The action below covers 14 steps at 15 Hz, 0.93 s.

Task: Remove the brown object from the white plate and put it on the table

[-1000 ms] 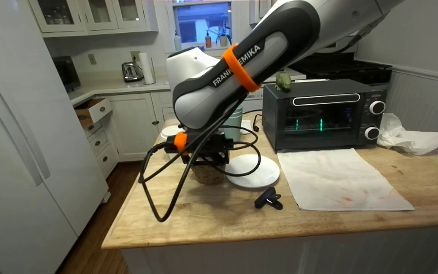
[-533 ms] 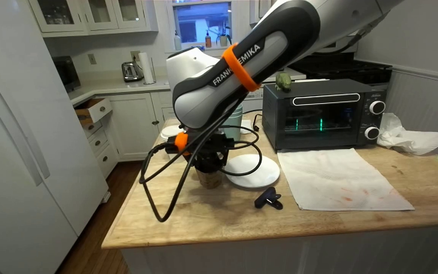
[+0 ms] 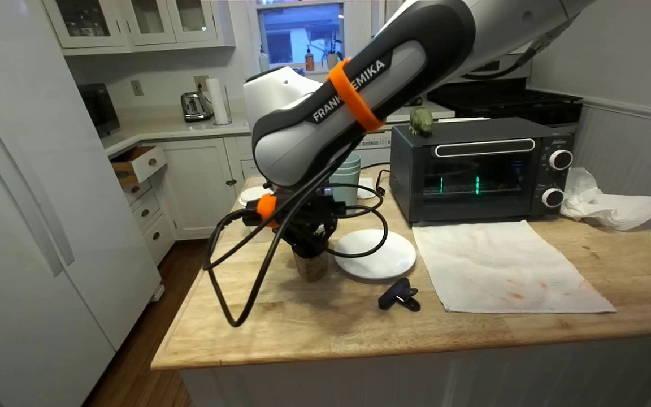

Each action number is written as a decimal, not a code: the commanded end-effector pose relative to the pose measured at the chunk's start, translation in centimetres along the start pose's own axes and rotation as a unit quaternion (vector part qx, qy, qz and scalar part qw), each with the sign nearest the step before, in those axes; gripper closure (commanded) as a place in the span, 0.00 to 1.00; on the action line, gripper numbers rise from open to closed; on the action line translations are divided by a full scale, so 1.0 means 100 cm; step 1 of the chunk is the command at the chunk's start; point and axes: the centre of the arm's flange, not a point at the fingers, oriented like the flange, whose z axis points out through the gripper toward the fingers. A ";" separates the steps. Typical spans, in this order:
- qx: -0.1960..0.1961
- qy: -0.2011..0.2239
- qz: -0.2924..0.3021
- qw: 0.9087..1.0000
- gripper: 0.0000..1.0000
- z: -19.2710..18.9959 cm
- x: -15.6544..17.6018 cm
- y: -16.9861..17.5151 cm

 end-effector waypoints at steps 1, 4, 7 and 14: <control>-0.007 -0.008 0.000 1.000 1.00 -0.022 -0.001 -0.004; -0.008 -0.011 0.001 1.000 1.00 -0.040 -0.003 -0.003; -0.001 -0.012 0.003 1.000 1.00 -0.061 -0.002 0.001; 0.028 -0.003 -0.031 0.999 1.00 -0.127 0.004 0.037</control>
